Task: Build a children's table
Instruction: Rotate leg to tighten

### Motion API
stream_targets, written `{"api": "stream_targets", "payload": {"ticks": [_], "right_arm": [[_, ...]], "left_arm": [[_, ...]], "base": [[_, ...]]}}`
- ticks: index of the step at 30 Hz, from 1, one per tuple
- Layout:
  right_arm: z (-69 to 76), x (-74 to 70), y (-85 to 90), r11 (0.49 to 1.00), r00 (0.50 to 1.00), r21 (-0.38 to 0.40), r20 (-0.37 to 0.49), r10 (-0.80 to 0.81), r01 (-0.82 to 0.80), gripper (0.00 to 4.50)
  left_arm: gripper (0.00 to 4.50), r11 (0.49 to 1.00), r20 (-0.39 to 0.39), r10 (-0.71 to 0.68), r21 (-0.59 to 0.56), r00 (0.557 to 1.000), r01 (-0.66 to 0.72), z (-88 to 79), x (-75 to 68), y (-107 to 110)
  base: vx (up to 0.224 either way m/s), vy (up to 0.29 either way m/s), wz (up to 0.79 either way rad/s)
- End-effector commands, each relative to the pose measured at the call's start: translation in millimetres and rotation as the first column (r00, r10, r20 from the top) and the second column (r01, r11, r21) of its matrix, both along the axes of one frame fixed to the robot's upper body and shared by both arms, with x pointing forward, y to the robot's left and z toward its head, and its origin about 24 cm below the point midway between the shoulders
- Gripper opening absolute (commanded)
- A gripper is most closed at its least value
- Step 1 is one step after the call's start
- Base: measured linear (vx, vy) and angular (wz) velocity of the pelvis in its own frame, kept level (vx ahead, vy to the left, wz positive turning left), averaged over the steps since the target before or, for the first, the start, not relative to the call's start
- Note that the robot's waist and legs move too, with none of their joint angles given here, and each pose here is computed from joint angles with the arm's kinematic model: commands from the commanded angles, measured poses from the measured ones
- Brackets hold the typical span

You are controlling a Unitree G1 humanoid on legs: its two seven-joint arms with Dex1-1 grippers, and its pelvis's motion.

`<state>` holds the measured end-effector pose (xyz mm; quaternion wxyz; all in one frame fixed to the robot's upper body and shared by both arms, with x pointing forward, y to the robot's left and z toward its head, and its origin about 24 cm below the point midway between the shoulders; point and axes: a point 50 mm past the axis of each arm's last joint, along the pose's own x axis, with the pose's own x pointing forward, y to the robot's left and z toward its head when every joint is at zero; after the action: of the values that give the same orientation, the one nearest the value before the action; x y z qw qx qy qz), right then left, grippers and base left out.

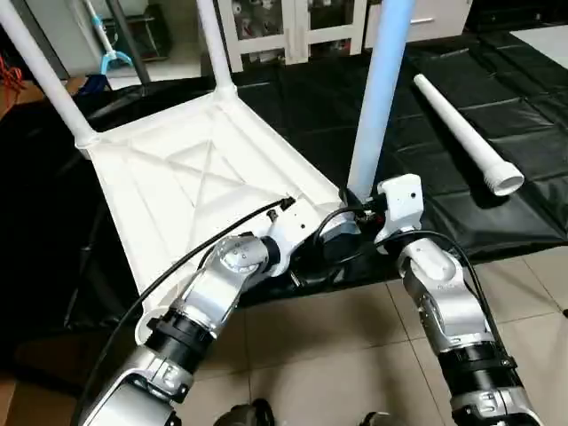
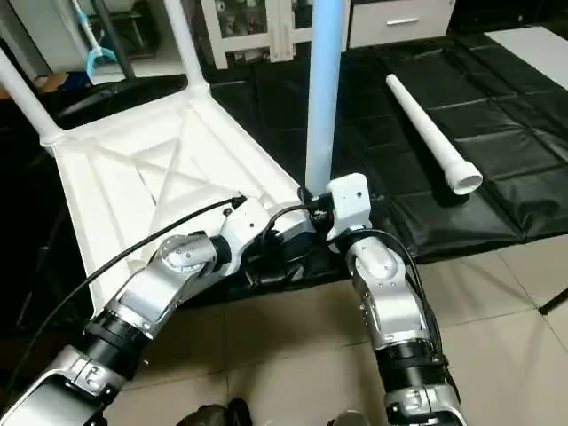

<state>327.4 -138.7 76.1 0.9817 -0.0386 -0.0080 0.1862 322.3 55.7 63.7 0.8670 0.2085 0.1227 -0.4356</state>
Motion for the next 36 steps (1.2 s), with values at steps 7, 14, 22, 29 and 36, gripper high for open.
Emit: {"api": "stream_targets", "payload": {"ticks": [7, 14, 22, 29, 36], "right_arm": [[8.6, -9.8, -6.2, 0.999, 0.997, 0.028, 0.072, 0.042, -0.044, 2.9], [1.0, -25.6, -20.0, 0.997, 0.996, -0.078, 0.092, 0.003, 0.005, 3.4], [-17.2, -37.2, -14.1, 0.993, 0.998, -0.104, -0.011, 0.059, -0.059, 3.4], [-17.2, -38.8, -10.9, 0.991, 0.998, -0.115, -0.017, 0.066, -0.068, 3.44], [-17.3, -38.1, -7.1, 0.99, 0.997, -0.118, -0.025, 0.079, -0.082, 3.44]], "left_arm": [[0.0, 0.999, 0.023, 0.027, 0.035, 0.999, -0.028, -6.6, 4.7, 12.8], [0.0, 0.999, 0.058, 0.009, 0.051, 0.998, -0.012, -2.9, 14.0, 12.3], [0.0, 0.995, 0.208, -0.023, 0.102, 0.978, 0.002, 15.1, 35.2, 10.1], [0.57, 0.998, 0.265, 0.017, 0.047, 0.964, -0.031, 27.2, 46.7, 12.2], [0.99, 0.999, 0.269, 0.047, -0.003, 0.962, -0.047, 30.5, 49.5, 14.7]], "base": [[0.0, 0.0, 0.0], [0.0, 0.0, 0.0], [0.0, 0.0, 0.0], [0.0, 0.0, 0.0], [0.0, 0.0, 0.0]]}}
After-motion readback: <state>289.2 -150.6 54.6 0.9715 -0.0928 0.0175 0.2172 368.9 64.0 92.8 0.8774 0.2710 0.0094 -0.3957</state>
